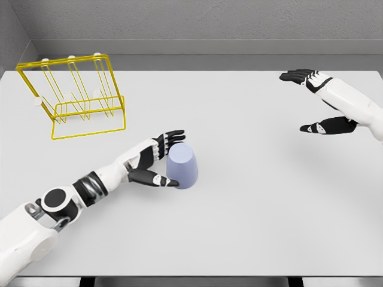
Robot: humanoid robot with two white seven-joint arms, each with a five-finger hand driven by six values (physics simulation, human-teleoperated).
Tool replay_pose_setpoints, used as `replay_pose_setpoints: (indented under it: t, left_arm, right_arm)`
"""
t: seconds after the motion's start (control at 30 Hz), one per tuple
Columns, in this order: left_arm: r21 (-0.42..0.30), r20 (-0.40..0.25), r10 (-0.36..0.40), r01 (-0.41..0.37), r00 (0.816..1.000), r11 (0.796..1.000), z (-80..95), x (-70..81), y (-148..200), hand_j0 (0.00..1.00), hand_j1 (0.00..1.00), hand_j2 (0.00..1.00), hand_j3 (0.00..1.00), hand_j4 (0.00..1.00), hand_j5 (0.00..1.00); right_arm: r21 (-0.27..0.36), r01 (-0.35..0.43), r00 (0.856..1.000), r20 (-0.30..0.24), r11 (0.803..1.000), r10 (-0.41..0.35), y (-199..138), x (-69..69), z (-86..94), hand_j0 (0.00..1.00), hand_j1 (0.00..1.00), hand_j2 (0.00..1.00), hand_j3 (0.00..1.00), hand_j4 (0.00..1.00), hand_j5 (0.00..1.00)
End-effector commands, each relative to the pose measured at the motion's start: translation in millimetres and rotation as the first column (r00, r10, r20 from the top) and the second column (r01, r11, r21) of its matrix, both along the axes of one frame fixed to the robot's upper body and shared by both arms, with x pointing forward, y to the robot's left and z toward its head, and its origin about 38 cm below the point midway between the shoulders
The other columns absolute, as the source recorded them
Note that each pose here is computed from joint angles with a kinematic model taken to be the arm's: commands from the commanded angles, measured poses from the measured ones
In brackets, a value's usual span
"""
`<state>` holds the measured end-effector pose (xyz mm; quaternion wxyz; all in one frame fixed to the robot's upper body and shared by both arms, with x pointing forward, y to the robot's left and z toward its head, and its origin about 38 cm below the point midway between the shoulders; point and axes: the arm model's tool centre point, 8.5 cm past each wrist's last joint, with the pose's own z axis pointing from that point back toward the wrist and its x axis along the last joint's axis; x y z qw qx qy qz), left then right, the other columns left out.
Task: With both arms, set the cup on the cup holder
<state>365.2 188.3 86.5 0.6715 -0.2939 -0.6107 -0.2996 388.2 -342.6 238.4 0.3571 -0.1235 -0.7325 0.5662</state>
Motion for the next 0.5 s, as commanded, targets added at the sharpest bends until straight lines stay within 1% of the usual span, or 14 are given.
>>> replay_pose_setpoints:
  t: [0.0, 0.13, 0.2, 0.23, 0.27, 0.4, 0.47]
  left_arm:
    - [-0.006, -0.003, -0.002, 0.002, 1.000, 1.000, -0.1, -0.4, -2, 1.00, 1.00, 1.00, 1.00, 1.00, 1.00]
    - [-0.010, -0.002, -0.004, 0.004, 1.000, 1.000, 0.4, -0.1, -4, 1.00, 1.00, 1.00, 1.00, 1.00, 1.00]
    - [-0.003, -0.015, -0.008, 0.008, 1.000, 1.000, -1.5, -0.4, -7, 1.00, 1.00, 1.00, 1.00, 1.00, 1.00]
    - [0.005, -0.009, -0.011, 0.011, 1.000, 1.000, -1.8, -0.5, -9, 1.00, 1.00, 1.00, 1.00, 1.00, 1.00]
    - [-0.004, -0.009, -0.014, 0.014, 1.000, 1.000, -1.6, -0.7, -13, 1.00, 1.00, 1.00, 1.00, 1.00, 1.00]
    - [-0.002, -0.007, -0.015, 0.015, 1.000, 1.000, -1.6, -0.8, -13, 1.00, 1.00, 1.00, 1.00, 1.00, 1.00]
    - [-0.008, -0.006, -0.014, 0.014, 1.000, 1.000, -1.1, -0.5, -15, 0.95, 0.95, 0.95, 0.95, 0.95, 0.95]
  right_arm:
    - [0.007, -0.002, 1.000, -0.001, 1.000, 0.002, 0, -0.2, 0.8, 1.00, 1.00, 1.00, 1.00, 1.00, 1.00]
    - [0.008, -0.001, 1.000, 0.000, 1.000, 0.001, 0, -0.2, 1.1, 1.00, 1.00, 1.00, 1.00, 1.00, 1.00]
    - [0.009, -0.002, 1.000, -0.001, 1.000, 0.002, 1, -0.1, 0.6, 1.00, 1.00, 1.00, 1.00, 1.00, 1.00]
    - [0.010, -0.003, 1.000, -0.001, 1.000, 0.003, 1, -0.1, 0.7, 1.00, 1.00, 1.00, 1.00, 1.00, 1.00]
    - [0.010, -0.003, 1.000, -0.001, 1.000, 0.003, 1, -0.1, 0.7, 1.00, 1.00, 1.00, 1.00, 1.00, 1.00]
    - [0.010, -0.001, 1.000, 0.000, 1.000, 0.001, 0, -0.2, 1.0, 1.00, 1.00, 1.00, 1.00, 1.00, 1.00]
    - [0.010, -0.002, 1.000, 0.001, 1.000, 0.002, 1, -0.3, 1.4, 1.00, 1.00, 1.00, 1.00, 1.00, 1.00]
